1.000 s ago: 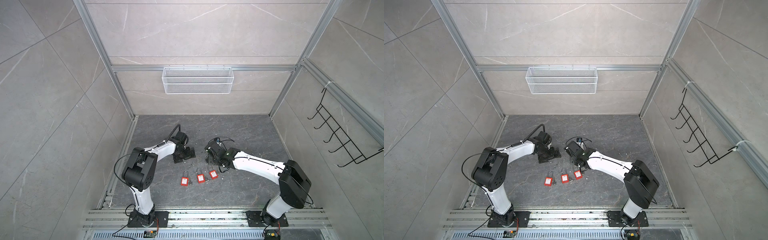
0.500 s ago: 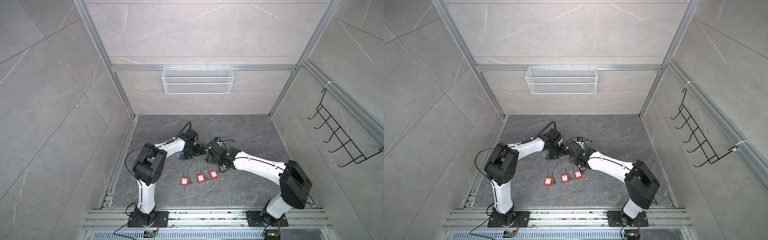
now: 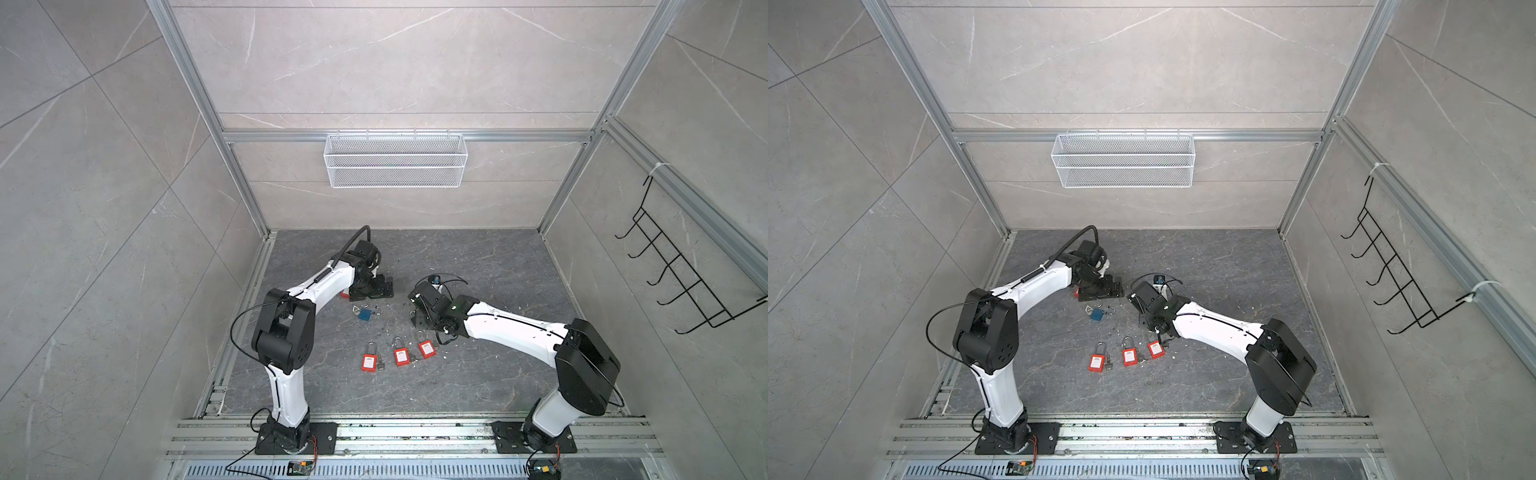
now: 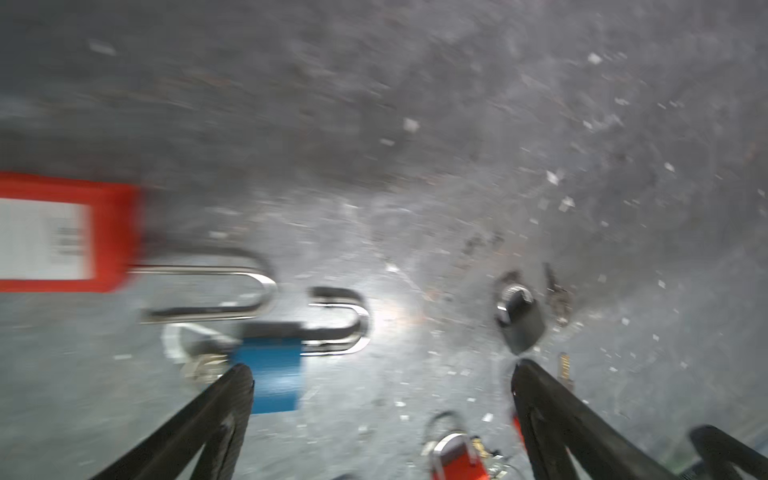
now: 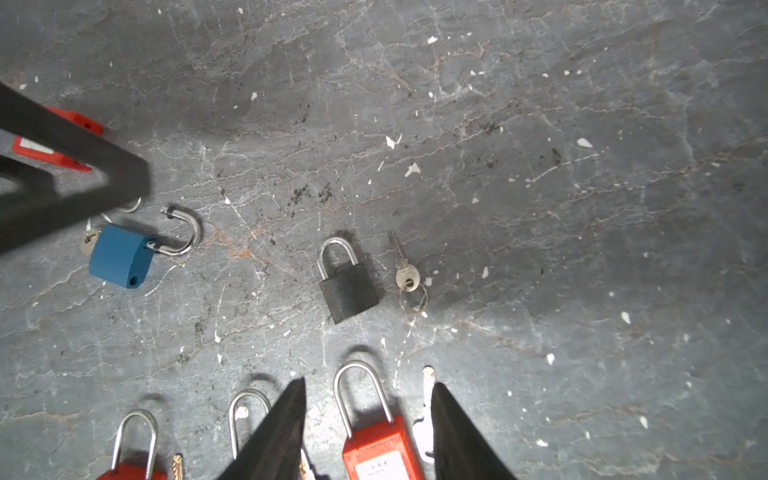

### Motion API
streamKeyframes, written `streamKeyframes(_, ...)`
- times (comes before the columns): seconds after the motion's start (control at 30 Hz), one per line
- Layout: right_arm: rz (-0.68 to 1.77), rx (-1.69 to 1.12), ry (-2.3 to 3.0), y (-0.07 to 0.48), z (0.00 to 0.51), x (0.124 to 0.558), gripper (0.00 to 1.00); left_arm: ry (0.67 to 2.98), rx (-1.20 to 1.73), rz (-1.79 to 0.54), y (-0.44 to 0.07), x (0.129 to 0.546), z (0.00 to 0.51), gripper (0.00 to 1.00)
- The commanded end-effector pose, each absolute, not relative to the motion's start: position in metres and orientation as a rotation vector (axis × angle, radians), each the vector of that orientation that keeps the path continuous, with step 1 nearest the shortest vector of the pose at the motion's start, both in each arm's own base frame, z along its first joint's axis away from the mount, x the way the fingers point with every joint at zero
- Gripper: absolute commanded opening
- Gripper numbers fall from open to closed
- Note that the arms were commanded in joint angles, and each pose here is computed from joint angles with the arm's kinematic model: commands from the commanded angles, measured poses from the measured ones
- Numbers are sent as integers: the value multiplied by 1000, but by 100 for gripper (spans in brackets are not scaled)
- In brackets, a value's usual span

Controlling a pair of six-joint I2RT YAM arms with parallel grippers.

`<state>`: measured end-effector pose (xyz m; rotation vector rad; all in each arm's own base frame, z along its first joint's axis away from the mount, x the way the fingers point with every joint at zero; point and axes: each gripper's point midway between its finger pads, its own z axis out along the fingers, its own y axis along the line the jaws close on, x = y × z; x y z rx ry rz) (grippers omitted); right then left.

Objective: Lock with the key

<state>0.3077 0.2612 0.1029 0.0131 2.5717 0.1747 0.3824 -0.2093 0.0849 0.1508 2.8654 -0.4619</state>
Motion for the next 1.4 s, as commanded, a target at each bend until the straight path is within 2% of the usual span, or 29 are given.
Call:
streamKeyframes(0.0,180,3,2593,269,103,306,50,2911,225,-394,-195,379,78,100)
streamKeyframes(0.63,186,-27,2610,275,99,306,50,2968,172,-476,-195,361,39,99)
streamKeyframes(1.13,205,-33,2604,276,100,306,51,2967,161,-605,-220,326,41,99)
streamKeyframes(1.37,209,-35,2604,277,100,305,50,2919,181,-625,-226,320,65,99)
